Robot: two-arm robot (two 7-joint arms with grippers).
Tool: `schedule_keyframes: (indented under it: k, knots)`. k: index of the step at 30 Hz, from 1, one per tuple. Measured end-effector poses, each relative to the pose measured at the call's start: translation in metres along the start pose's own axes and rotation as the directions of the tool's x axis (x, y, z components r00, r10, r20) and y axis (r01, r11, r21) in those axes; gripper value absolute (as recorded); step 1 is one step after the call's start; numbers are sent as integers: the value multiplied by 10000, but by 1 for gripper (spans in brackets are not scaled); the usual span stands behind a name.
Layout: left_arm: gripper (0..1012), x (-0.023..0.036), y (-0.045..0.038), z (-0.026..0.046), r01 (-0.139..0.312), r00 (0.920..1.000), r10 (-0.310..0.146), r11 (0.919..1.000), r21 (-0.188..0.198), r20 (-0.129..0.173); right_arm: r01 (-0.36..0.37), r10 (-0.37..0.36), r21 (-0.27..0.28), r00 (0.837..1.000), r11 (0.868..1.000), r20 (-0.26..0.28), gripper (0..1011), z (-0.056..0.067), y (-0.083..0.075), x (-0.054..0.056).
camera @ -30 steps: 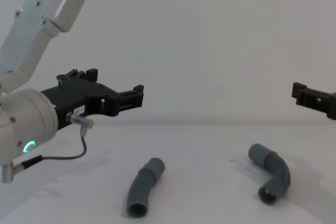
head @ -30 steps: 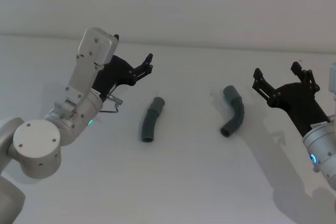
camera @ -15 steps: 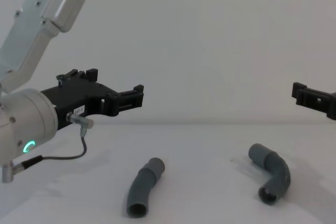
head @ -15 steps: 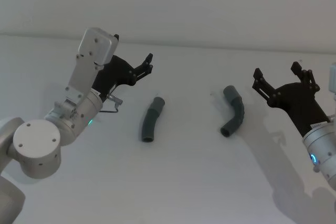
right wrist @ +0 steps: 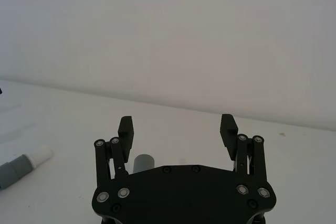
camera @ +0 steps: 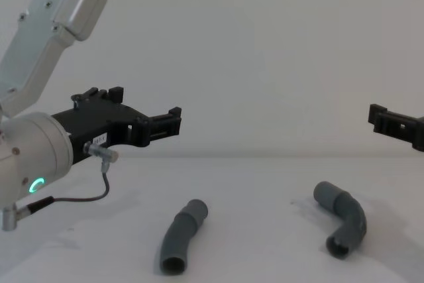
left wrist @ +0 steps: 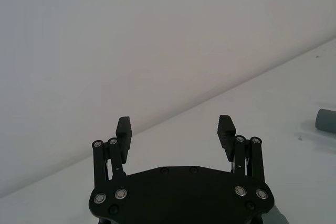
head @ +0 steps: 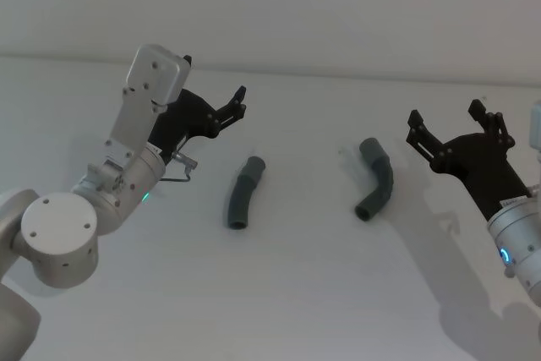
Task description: Use both hands to pick up one end of the pipe from the table, align the ends, and insert them.
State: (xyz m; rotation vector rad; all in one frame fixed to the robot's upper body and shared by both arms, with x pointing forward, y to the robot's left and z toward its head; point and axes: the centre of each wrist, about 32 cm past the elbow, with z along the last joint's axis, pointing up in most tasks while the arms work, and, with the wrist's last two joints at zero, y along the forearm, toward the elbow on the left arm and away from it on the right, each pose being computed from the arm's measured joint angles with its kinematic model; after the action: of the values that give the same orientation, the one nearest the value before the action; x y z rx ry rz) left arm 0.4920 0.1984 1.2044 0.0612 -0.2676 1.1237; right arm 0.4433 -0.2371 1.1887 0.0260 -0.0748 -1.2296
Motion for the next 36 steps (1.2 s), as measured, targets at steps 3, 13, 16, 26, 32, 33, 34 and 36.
schedule_keyframes:
  k: [3, 13, 16, 26, 32, 33, 34, 36]
  knots:
    - [1001, 0, 0, 0, 0, 10000, 0, 10000, 0, 0, -1, 1, 0, 10000, 10000, 0, 1002, 0, 0, 0]
    - [1001, 0, 0, 0, 0, 10000, 0, 10000, 0, 0, -1, 1, 1, 10000, 10000, 1, 1002, 0, 0, 0]
    - [1001, 0, 0, 0, -1, 10000, 1, 10000, 1, 0, -1, 1, 1, 10000, 10000, 0, 1002, 0, 0, 0]
    - [1001, -7, -37, 39, 4, 10000, -4, 10000, 87, -32, -70, 70, -18, 10000, 10000, 39, 1002, 0, 19, 1]
    - [1001, -30, -112, 137, 17, 10000, -15, 9992, 393, -53, -488, 493, -235, 9986, 9985, 202, 1002, 17, 109, 13]
    - [1001, -34, -125, 155, 13, 10000, -11, 9990, 444, -55, -567, 573, -304, 9981, 9979, 211, 1002, 22, 122, 13]
    - [1001, -41, -135, 173, 18, 10000, -15, 9988, 493, -53, -637, 645, -347, 9977, 9974, 229, 1002, 28, 138, 14]
    - [1001, -55, -162, 220, 4, 10000, -1, 9975, 703, -35, -841, 856, -542, 9960, 9950, 257, 1002, 43, 169, 20]
